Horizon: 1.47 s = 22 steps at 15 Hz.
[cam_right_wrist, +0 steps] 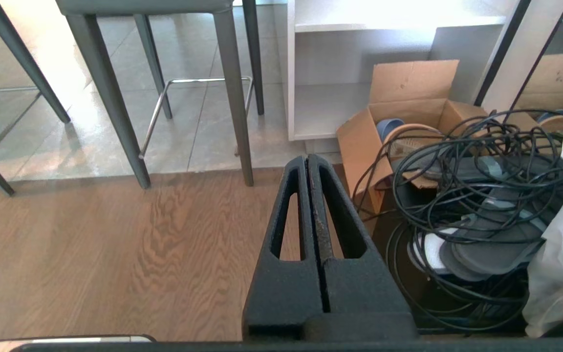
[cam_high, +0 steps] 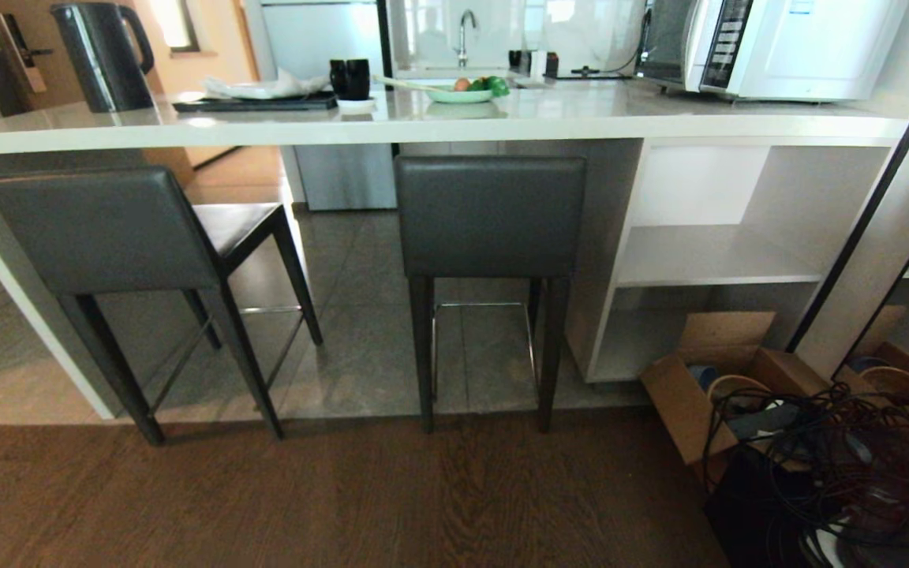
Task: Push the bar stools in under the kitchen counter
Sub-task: Pull the gray chair out from under the dining table
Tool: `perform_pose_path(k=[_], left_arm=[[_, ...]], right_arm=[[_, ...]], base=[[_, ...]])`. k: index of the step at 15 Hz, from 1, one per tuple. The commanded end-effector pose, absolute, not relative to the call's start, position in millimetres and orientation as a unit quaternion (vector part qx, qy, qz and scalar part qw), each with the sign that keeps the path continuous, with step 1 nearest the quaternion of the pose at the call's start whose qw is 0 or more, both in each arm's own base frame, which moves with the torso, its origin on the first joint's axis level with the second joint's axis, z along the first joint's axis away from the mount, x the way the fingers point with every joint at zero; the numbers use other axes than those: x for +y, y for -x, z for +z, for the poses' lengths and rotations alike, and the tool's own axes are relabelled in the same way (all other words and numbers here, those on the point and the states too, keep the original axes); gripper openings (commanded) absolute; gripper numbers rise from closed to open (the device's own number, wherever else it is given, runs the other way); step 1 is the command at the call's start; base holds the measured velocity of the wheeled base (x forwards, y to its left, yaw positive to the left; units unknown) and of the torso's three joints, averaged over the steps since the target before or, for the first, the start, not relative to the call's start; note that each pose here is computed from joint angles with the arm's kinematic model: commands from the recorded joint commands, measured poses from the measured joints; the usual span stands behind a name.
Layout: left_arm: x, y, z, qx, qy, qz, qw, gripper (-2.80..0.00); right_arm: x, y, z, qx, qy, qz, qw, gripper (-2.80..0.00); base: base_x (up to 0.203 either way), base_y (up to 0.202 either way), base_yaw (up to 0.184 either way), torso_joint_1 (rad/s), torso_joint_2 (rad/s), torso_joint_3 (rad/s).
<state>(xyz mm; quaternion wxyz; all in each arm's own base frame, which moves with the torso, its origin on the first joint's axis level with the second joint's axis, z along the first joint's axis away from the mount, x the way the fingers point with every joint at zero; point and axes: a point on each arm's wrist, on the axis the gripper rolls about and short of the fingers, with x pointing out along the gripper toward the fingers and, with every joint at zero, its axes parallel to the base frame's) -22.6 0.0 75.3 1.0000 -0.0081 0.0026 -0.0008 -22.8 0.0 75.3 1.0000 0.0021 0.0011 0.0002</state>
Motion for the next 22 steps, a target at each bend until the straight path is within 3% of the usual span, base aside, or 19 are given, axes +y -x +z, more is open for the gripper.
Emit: perform_pose_path(k=[1,4,22], left_arm=[[0.0,22.5,75.3,0.004,0.008,-0.001,1.000,-2.80],[0.0,22.6,75.2,0.003,0.008,-0.001,1.000,-2.80],[0.0,22.5,75.3,0.003,0.008,-0.001,1.000,-2.80]], right_arm=[[0.0,22.8,75.2,0.001,-0.002,0.001,1.000,-2.80],[0.0,22.8,75.3,0.001,-0.002,0.001,1.000,-2.80],[-0.1,22.8,75.3,0.001,-0.002,0.000,1.000,-2.80]], base=[[0.000,0.000,0.000,-0.007,0.05,0.037],[0.041,0.000,0.001,-0.002,0.01,0.021],[0.195,0.000,0.001,0.002,0.00,0.002]])
